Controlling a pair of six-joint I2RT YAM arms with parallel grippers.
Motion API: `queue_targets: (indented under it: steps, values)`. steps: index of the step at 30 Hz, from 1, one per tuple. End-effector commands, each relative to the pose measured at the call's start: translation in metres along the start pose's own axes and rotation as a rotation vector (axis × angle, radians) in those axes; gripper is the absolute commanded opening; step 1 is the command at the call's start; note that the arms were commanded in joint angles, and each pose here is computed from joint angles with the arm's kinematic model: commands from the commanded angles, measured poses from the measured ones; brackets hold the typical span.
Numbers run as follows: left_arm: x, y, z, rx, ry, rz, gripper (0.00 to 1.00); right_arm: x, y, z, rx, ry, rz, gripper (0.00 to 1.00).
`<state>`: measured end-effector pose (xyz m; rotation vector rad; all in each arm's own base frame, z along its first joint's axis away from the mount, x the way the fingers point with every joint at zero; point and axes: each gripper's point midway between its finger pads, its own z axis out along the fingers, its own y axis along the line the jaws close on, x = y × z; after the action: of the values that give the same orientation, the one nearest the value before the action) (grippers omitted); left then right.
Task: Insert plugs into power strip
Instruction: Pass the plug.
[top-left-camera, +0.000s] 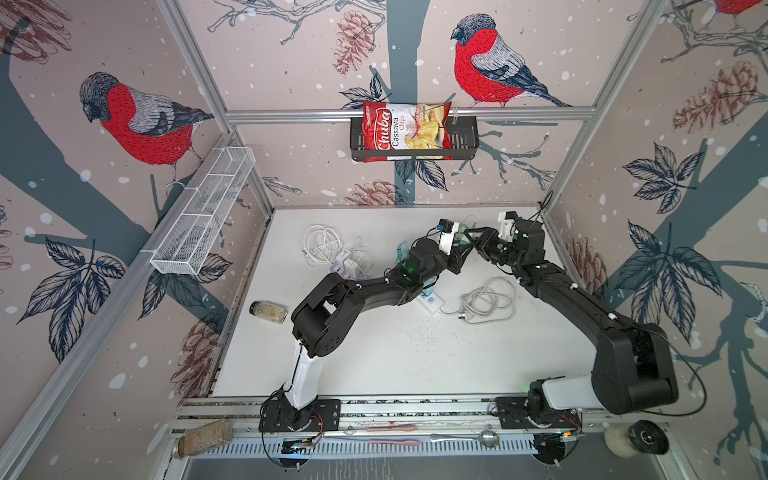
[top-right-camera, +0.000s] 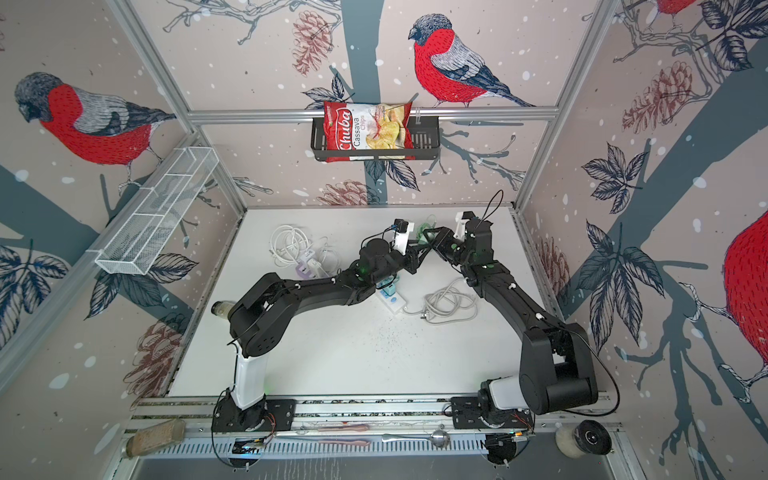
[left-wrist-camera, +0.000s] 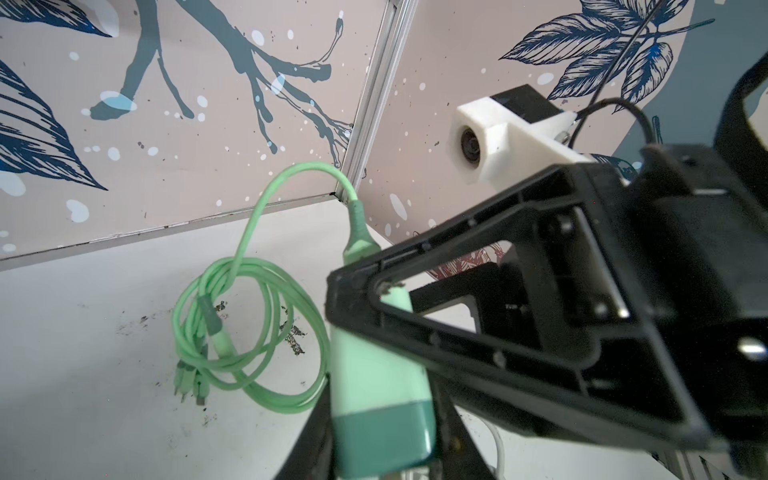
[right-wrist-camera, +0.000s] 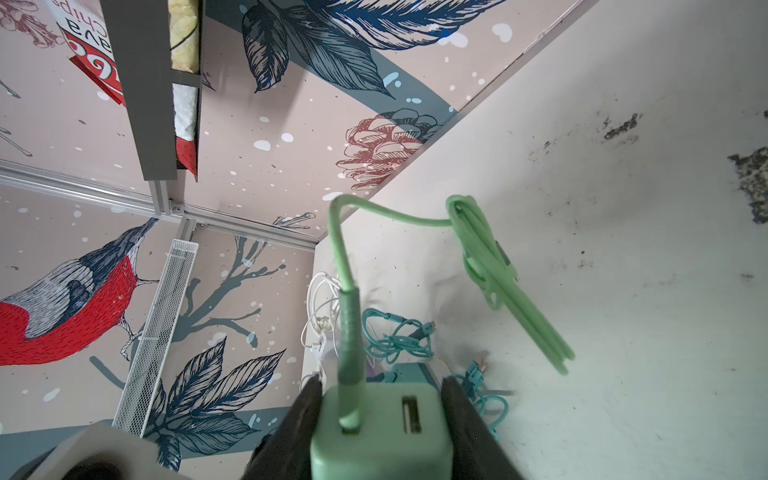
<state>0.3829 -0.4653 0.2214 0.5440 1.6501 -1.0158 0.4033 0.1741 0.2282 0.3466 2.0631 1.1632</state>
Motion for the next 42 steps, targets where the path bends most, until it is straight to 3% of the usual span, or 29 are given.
queue_targets:
  steps: [1, 5, 13, 18, 25, 35, 42]
  values:
    - [-0.013, -0.012, 0.002, 0.052, -0.041, 0.053, 0.25, 0.003, 0.012, 0.000, -0.040, 0.015, -0.020, 0.32]
    - [-0.014, -0.011, 0.002, 0.047, -0.050, 0.061, 0.18, 0.006, 0.013, -0.001, -0.043, 0.021, -0.021, 0.34]
    - [-0.009, -0.011, -0.008, 0.046, -0.053, 0.129, 0.08, 0.001, 0.018, -0.009, -0.031, 0.006, -0.039, 0.52]
    - [-0.007, -0.015, -0.018, 0.058, -0.046, 0.163, 0.03, -0.003, 0.018, -0.011, -0.010, 0.008, -0.063, 0.56]
    - [-0.005, -0.015, -0.023, 0.063, -0.035, 0.216, 0.00, -0.005, 0.013, -0.018, 0.021, 0.032, -0.096, 0.63]
    - [-0.006, -0.004, -0.042, 0.190, 0.022, 0.199, 0.00, 0.014, 0.015, -0.053, -0.035, 0.205, -0.454, 0.66]
    - [-0.001, -0.013, -0.056, 0.276, 0.068, 0.202, 0.00, 0.004, 0.021, -0.067, -0.022, 0.141, -0.681, 0.63]
